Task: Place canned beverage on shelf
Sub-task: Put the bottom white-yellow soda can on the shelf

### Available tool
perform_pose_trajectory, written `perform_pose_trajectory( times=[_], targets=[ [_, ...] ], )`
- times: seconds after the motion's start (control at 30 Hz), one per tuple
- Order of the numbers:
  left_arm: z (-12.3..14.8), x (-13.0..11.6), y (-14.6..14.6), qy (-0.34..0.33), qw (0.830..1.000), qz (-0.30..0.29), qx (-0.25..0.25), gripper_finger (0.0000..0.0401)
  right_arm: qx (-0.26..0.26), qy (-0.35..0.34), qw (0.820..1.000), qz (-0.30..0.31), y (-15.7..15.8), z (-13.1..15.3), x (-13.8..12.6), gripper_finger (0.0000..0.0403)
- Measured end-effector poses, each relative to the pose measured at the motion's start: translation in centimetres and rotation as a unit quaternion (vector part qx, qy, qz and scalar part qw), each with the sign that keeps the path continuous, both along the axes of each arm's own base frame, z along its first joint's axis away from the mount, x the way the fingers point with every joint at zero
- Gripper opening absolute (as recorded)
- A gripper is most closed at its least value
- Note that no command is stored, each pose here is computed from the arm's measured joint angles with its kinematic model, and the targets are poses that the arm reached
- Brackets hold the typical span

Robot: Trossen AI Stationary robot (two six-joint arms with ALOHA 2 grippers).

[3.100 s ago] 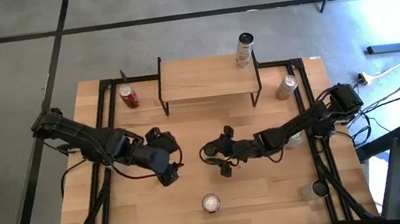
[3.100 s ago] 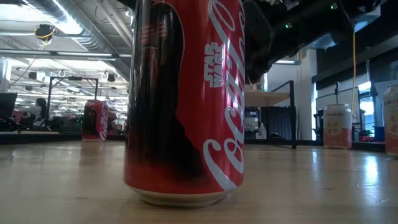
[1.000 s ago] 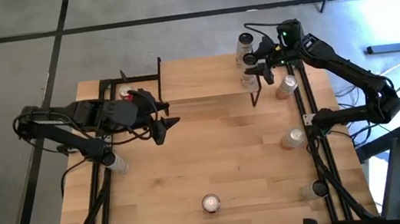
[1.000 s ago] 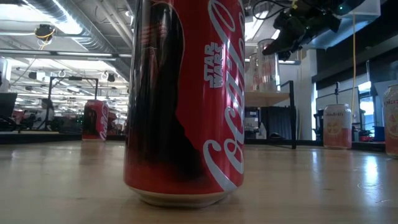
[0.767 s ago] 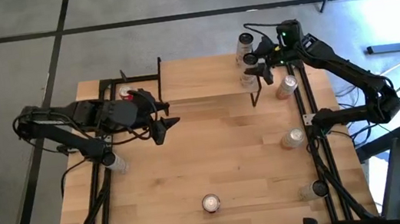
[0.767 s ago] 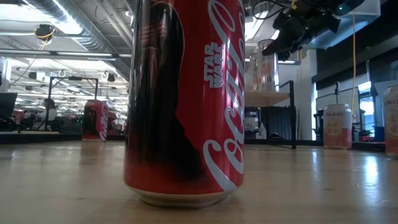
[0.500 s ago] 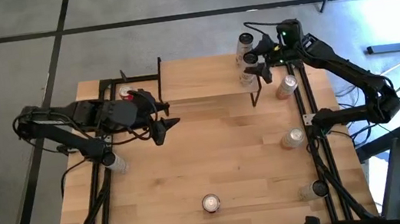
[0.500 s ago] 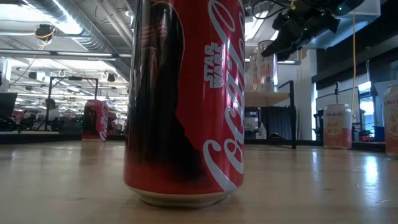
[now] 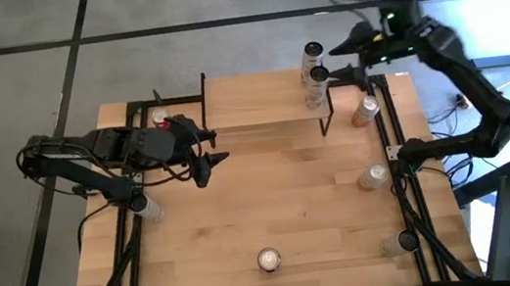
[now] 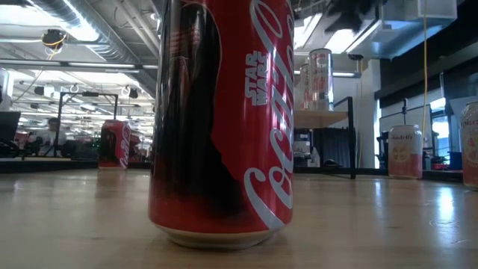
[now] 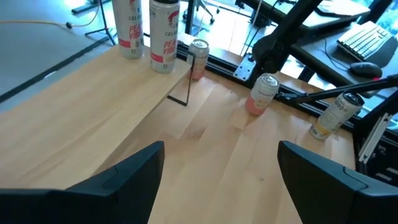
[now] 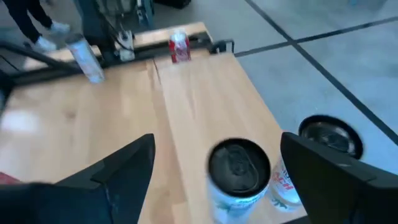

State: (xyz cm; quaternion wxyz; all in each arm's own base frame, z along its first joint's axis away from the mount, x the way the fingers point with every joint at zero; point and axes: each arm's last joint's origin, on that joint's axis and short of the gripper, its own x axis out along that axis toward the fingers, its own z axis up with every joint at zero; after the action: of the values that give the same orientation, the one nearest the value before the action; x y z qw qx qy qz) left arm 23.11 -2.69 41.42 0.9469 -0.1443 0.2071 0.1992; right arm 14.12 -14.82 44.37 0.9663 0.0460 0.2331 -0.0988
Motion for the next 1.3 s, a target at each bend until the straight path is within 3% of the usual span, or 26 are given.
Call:
perform_pose_trajectory(
  times=[0.2,0.37,0.53,0.77,0.97,1.3],
  targets=[
    [-0.1,0.2,0.0,0.014,0.999,-0.019,0.033,0.0302,0.049,-0.041,0.997,0.048,4.7,3.8,1.3,0.0335],
    [-0.5,0.8,-0.1,0.046,0.994,-0.054,0.089,0.0302,0.124,-0.012,0.991,0.043,8.4,3.4,3.7,0.0335],
    [-1.1,1.5,0.2,0.074,0.985,-0.103,0.116,0.0302,0.219,0.036,0.973,0.065,12.7,2.6,5.5,0.0335],
    [-2.0,2.6,-0.8,0.076,0.985,-0.146,0.051,0.0302,0.226,0.113,0.966,0.053,18.0,1.4,5.3,0.0335],
    [-3.0,3.3,-3.6,0.079,0.988,-0.13,0.01,0.0302,0.214,0.185,0.957,0.061,21.8,0.2,3.6,0.0335],
    [-5.9,4.8,-8.6,0.099,0.986,-0.096,-0.089,0.0302,0.24,0.31,0.917,0.071,27.8,-3.0,-0.2,0.0335]
  ],
)
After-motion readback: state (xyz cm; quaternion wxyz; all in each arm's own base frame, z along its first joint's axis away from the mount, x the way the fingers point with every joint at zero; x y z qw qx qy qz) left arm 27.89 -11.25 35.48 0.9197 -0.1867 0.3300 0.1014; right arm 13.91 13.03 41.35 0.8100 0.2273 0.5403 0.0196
